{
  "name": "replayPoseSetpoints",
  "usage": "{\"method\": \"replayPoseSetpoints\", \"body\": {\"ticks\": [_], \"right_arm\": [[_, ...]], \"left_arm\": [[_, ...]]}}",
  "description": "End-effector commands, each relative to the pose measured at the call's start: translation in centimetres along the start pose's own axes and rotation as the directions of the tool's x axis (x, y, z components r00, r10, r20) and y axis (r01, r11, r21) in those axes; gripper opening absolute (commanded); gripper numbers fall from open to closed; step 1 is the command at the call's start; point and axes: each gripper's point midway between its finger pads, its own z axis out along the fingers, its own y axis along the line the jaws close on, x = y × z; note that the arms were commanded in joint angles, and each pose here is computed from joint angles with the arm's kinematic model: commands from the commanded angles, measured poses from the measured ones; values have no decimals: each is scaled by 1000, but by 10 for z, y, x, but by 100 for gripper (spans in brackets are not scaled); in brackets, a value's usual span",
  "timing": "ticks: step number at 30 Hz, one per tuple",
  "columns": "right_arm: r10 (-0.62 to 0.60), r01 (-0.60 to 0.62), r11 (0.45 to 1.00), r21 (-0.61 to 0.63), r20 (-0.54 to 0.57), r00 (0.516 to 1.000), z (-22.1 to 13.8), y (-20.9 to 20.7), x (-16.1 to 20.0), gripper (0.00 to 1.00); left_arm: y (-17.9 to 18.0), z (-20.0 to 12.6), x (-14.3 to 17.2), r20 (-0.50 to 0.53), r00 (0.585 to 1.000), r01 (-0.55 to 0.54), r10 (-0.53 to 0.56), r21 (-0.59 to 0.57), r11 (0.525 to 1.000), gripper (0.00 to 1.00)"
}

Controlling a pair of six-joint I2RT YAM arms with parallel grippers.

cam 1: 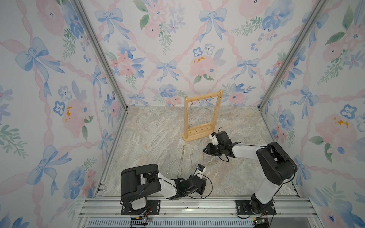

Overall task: Take the necklace off the jewelry display stand
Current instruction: Place the necklace at the center of the board.

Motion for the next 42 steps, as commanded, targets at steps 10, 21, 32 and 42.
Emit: {"method": "replayPoseSetpoints", "body": {"ticks": [10, 21, 32, 42], "right_arm": [[79, -80, 997, 9, 83, 993, -16, -20, -7, 28], [68, -67, 998, -22, 93, 993, -16, -16, -2, 29], [57, -54, 998, -30, 93, 994, -16, -14, 0, 29], [37, -35, 999, -29, 94, 995, -17, -10, 1, 29]], "left_arm": [[23, -2, 44, -164, 986, -45, 31, -77, 996, 0], [16, 0, 32, -136, 990, -41, 31, -69, 997, 6], [12, -2, 17, -107, 993, -52, 44, -73, 996, 10], [8, -5, 9, -90, 995, -57, 51, -67, 996, 14]]}}
